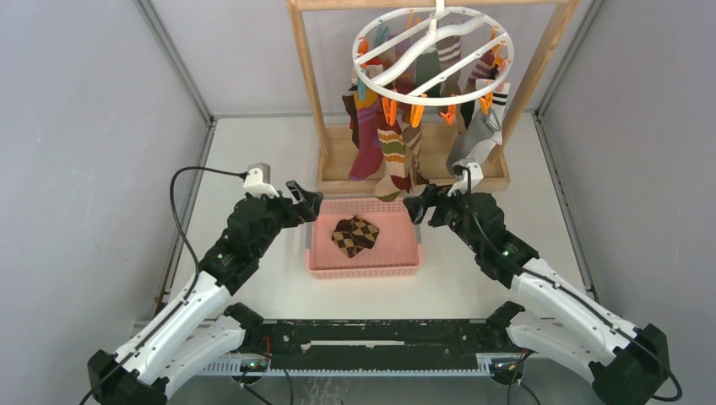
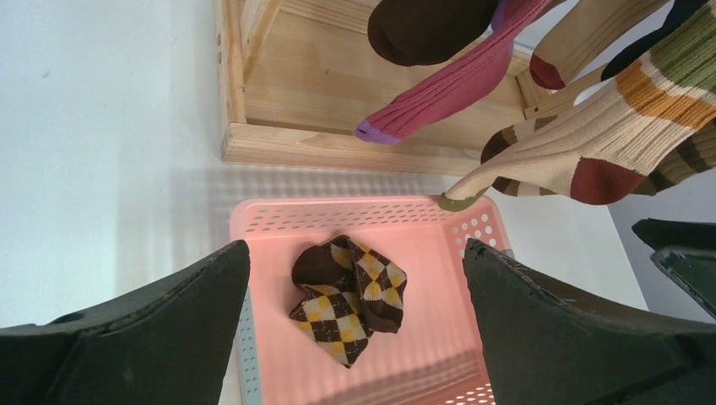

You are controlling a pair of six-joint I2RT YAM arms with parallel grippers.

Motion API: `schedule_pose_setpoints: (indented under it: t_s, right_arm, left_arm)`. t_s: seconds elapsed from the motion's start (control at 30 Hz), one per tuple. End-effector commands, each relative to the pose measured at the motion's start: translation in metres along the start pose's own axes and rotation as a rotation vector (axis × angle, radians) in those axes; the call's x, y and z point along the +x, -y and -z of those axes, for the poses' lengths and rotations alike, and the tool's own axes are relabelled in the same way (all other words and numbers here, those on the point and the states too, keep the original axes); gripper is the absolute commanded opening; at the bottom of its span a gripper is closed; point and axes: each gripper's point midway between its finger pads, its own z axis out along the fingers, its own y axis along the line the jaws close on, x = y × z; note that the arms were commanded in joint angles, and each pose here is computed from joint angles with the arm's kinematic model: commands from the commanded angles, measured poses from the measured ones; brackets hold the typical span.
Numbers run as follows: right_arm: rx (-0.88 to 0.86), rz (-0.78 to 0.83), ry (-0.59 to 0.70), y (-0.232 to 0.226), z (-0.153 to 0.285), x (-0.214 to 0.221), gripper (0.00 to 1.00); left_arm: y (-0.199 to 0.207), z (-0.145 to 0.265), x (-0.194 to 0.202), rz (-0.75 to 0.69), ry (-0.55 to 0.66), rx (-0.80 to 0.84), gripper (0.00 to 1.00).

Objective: Remove the socks clipped to the hanger
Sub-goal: Remove the sock from the hanger.

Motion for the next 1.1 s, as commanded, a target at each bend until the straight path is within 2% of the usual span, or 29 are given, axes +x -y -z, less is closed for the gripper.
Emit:
schedule_pose_setpoints:
  t_s: [0.0,0.17,0.33,0.63,1.07]
  right_arm:
    - [-0.1,0.027,-0.003,-0.023,0.014,0.003,0.83]
    - [-0.218,0.033,0.0,-0.048,0.005,0.003,0.72]
    - [-0.23,0.003,-0.012,-0.055,-0.012,0.006,0.68]
    - [-0.113,0.005,0.021,-0.036,-0.047,0.001,0.72]
    - [-0.168,-0.014,0.134,-0.034,-0.067,-0.031,0.73]
  left_arm:
    - [0.007,0.001,-0.007,-0.016,0.017,0.028,1.0]
    - [0.006,-0.001,-0.005,-0.014,0.012,0.022,1.0]
    - [0.005,-0.001,-0.003,-0.013,0.008,0.021,1.0]
    - [0.003,0.002,-0.002,-0.013,0.008,0.017,1.0]
    - [0.002,0.001,0.0,-0.01,0.002,0.012,1.0]
